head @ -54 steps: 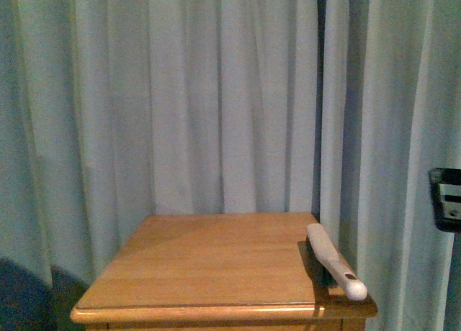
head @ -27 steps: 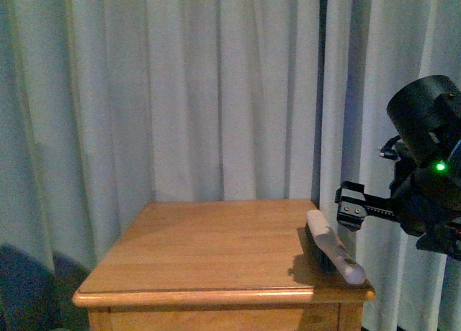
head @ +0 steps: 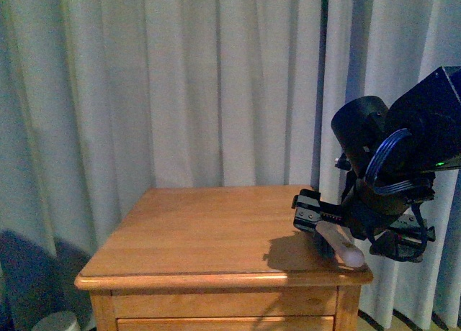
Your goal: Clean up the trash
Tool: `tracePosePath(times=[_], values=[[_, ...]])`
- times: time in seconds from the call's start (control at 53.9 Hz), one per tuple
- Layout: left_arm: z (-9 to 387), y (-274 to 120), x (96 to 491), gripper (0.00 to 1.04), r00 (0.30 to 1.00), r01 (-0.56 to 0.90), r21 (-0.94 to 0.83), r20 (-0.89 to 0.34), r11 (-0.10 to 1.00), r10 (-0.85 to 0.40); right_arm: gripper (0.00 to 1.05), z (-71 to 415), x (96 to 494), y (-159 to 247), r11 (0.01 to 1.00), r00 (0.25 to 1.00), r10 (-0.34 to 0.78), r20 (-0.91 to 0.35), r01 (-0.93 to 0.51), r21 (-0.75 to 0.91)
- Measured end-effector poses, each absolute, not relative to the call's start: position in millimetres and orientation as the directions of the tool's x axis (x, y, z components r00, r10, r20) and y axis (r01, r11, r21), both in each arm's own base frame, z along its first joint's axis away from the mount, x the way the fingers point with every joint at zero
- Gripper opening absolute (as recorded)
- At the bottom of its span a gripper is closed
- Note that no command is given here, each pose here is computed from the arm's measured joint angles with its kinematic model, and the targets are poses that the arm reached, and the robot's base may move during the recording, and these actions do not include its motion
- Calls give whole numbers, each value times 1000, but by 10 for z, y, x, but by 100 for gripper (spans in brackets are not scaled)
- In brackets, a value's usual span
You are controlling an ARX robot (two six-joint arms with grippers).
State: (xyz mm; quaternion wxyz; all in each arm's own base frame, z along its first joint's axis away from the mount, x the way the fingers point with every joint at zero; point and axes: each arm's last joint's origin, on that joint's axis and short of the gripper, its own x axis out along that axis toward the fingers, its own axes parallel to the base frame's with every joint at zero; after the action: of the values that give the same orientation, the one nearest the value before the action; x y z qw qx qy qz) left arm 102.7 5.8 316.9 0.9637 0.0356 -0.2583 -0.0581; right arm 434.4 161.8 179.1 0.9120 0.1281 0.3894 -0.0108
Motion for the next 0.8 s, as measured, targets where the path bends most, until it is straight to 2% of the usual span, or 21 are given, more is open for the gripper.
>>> tracePosePath(times=[0.093,0.557,0.686,0.798], values=[[3169,58,1027,29,860,94,99,494,991,-131,90,1765,4364,1636,967,689,80,-721,121,224],[3169,58,1027,29,860,94,99,494,991,-131,23,1725,4375,1711,968,660,102,-745,108,228],[3169,58,1027,29,860,94,99,494,991,-130,21,1777,4336,1669,965,676,101,-730,111,236],[3169,58,1027,29,860,94,99,494,991,-130,21,1978,4187,1571,976,752,67,-656,87,200]])
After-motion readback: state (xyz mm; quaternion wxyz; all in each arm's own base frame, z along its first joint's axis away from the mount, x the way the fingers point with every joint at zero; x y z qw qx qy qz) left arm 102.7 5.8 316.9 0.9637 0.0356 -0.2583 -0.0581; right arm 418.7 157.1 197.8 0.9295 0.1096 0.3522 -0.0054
